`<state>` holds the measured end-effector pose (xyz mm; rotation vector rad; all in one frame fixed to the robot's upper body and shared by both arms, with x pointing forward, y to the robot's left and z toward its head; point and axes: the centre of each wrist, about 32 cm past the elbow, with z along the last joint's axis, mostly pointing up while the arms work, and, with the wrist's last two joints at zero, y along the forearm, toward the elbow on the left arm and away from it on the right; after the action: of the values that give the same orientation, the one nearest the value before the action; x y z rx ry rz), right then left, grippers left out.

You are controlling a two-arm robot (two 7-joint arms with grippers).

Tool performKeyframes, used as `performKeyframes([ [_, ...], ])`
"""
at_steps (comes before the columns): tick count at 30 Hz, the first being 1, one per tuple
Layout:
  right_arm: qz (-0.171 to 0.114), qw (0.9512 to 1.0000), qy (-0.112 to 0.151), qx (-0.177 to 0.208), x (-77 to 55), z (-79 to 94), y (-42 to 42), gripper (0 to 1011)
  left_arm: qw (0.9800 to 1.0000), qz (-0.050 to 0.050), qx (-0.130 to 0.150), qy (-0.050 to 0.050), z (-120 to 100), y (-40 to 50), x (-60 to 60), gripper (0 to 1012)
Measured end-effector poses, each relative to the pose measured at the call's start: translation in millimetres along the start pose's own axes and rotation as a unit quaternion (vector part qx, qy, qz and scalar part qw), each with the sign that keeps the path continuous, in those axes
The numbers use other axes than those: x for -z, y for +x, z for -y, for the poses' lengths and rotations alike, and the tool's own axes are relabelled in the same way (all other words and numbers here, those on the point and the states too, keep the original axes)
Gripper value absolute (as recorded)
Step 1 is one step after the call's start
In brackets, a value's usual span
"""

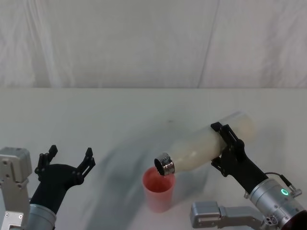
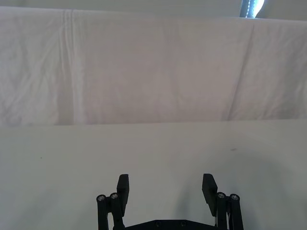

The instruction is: Grasp the thermos with one hand and pour water into the cup lid.

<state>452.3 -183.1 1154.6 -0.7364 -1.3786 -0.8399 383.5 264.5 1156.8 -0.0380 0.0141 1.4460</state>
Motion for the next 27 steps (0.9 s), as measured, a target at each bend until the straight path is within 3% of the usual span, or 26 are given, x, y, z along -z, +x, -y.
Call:
performKeyframes([
  [27, 0.001, 1.0000, 0.000, 0.001, 1.0, -1.2, 0.3, 962, 1.0000, 0.000, 0.000, 0.000, 0.0, 0.0, 0.0, 1001],
])
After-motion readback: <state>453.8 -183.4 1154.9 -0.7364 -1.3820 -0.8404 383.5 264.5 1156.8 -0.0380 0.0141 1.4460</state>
